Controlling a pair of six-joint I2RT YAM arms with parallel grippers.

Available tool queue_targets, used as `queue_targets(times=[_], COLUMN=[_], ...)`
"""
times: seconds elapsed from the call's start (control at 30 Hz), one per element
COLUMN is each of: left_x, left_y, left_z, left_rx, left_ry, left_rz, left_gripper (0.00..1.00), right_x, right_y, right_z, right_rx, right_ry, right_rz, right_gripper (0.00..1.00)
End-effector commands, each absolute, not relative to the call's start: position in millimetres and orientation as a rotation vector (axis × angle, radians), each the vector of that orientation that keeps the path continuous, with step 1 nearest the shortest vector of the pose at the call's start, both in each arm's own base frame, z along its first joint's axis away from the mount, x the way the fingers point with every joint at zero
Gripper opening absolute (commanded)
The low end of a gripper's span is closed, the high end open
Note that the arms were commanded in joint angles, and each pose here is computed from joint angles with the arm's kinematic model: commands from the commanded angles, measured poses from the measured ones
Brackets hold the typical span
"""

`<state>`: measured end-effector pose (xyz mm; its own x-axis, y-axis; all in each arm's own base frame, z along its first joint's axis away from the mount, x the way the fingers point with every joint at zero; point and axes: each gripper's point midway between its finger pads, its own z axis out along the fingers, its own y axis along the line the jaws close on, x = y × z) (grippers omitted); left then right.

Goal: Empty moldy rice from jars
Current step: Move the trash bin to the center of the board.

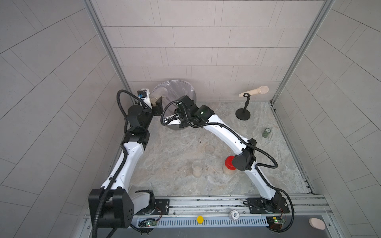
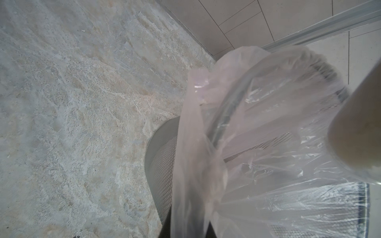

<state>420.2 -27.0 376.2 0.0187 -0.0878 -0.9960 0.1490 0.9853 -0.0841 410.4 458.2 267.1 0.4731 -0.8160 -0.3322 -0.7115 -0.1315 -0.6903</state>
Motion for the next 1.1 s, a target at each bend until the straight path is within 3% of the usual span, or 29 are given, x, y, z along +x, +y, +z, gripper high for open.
queue_targets(times=[0.0,0.53,1.07], left_x=[404.0,384.0,346.9], left_y=[-32.4,-34.9,-41.6], left_z=[417.8,419.5,400.2], left_rx=[0.063,0.068,0.095], left_ry=[1.43,1.451,1.558], left_rz=[-0.218,-0.236,-0.267], left_gripper=[0.26,0.23,0.21], right_x=[392.7,365.7,304.3], right_y=[445.6,435.0,418.1], right_z=[274.1,327.4,336.0], right_rx=[-1.951,-1.894,-1.956], right_ry=[1.257,1.204,1.277], right_rz=[-0.155,-0.187,-0.094], right_gripper=[0.0,0.0,0.0])
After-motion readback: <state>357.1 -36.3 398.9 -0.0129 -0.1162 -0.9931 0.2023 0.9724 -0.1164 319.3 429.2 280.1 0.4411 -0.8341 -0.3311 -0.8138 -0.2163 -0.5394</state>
